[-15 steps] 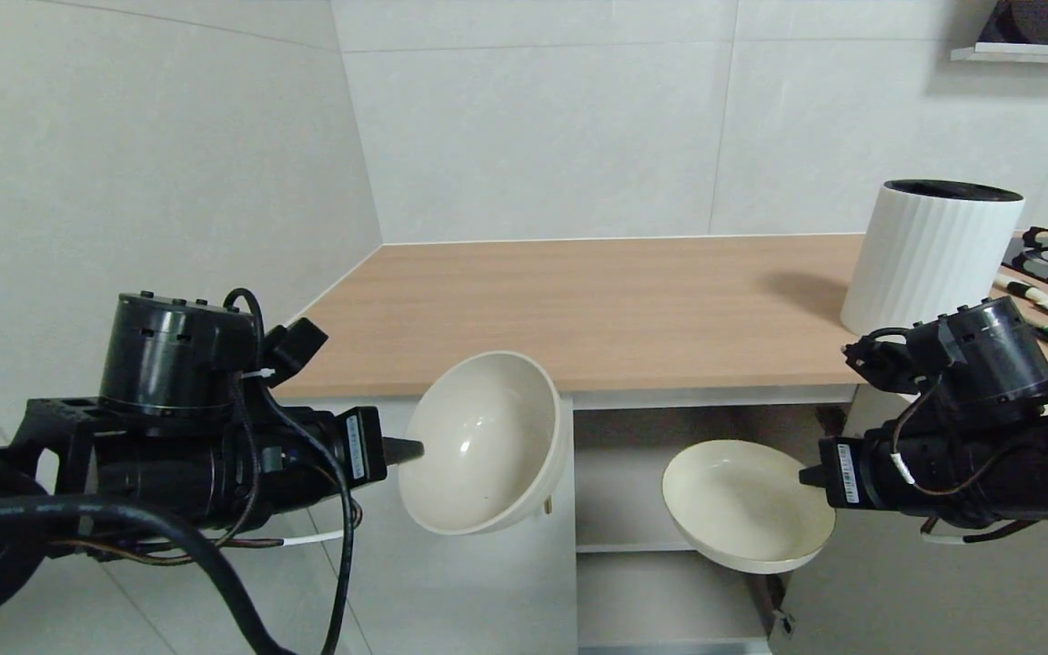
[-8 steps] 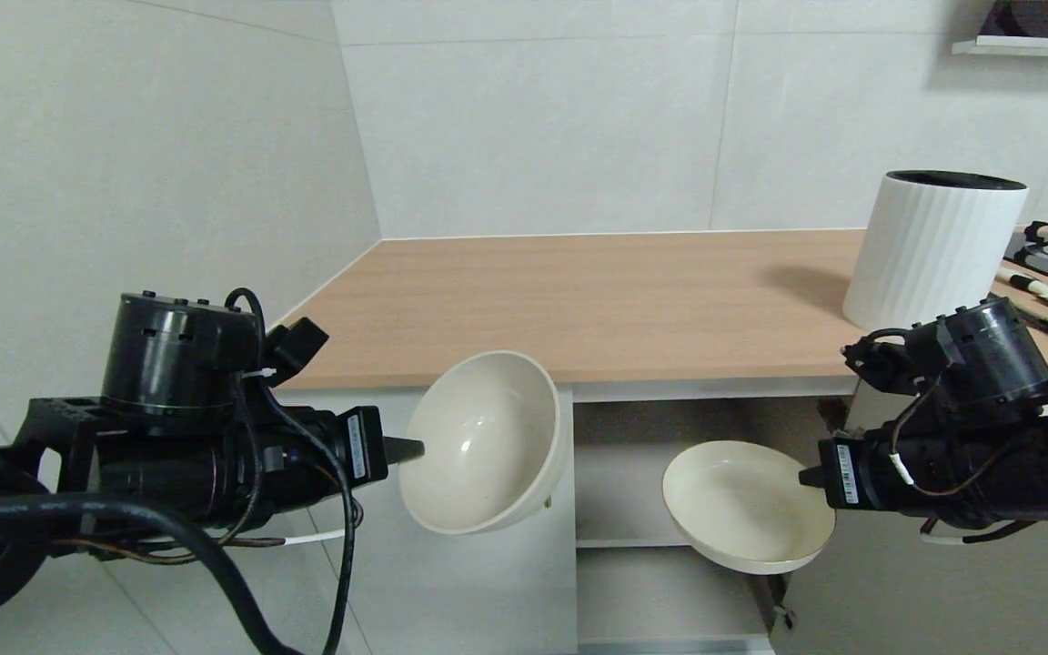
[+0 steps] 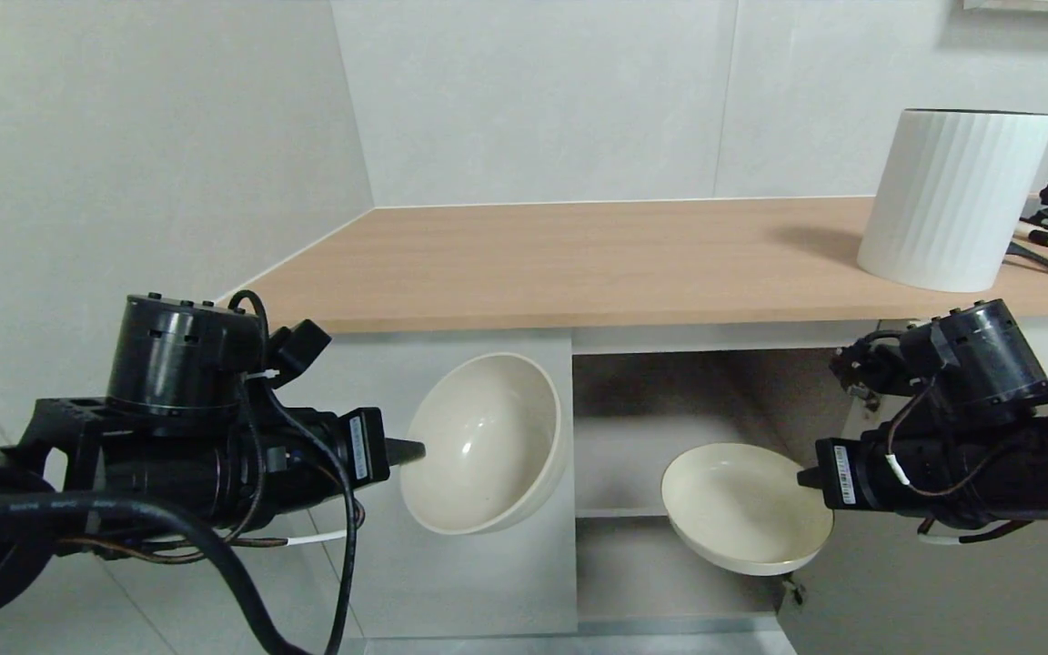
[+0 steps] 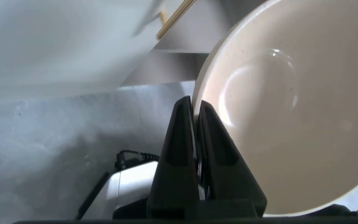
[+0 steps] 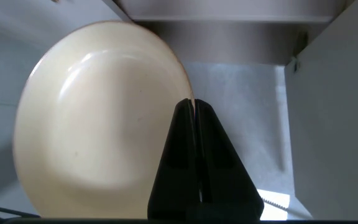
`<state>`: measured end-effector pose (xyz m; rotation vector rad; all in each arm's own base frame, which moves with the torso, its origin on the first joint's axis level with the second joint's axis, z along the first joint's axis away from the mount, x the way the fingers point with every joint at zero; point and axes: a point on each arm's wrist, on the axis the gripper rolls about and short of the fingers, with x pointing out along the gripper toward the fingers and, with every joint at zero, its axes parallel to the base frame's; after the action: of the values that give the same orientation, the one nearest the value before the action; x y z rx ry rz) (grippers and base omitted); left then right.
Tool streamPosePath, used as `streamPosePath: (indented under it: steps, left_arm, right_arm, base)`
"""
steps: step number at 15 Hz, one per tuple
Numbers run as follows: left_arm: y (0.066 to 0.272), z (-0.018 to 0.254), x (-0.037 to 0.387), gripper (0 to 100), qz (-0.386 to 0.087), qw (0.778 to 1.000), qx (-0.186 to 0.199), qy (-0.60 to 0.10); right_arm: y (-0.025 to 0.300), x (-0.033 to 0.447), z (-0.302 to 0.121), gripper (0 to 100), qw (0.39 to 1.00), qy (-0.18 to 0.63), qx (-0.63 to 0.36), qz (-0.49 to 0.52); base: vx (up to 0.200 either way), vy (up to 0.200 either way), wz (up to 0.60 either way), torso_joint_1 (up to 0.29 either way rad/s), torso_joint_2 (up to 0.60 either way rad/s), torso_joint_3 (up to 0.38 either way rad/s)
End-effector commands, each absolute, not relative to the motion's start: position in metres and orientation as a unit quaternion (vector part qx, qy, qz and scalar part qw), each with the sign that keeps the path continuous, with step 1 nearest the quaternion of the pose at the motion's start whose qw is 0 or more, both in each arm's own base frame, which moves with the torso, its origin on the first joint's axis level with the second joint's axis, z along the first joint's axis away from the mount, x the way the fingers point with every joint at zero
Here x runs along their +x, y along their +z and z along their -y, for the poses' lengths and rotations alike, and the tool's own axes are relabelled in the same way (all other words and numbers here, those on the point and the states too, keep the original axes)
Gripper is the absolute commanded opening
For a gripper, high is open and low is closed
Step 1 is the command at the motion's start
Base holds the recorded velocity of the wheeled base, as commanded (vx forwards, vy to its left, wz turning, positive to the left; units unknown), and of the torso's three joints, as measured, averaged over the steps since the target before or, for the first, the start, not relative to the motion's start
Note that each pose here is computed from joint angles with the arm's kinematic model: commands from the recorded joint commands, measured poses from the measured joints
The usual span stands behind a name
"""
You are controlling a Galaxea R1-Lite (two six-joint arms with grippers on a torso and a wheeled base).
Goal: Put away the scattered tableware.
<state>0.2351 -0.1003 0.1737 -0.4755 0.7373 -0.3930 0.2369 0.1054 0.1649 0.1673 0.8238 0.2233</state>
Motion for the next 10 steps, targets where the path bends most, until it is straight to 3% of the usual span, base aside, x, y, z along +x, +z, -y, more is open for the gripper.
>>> streamPosePath:
  steps: [1, 5, 10]
  left_arm:
    - [0.174, 0.1, 0.235, 0, -0.355, 0.887, -0.229, -0.189]
    - [0.172, 0.101, 0.236, 0, -0.356, 0.886, -0.228, -0.188]
    - [0.172, 0.103, 0.241, 0, -0.356, 0.887, -0.228, -0.185]
  right_arm:
    - [0.164, 0.237, -0.106, 0, 0.906, 0.108, 0.08, -0.401]
    - [0.162, 0.239, -0.106, 0, 0.905, 0.107, 0.079, -0.404]
    - [0.154, 0.252, -0.113, 0, 0.907, 0.109, 0.084, -0.397]
  base:
    - [0.0, 0.0, 0.0, -0.119, 0.46, 0.33]
    - [0.0, 0.0, 0.0, -0.073, 0.35, 0.268]
    - [0.0, 0.0, 0.0, -0.011, 0.04, 0.026]
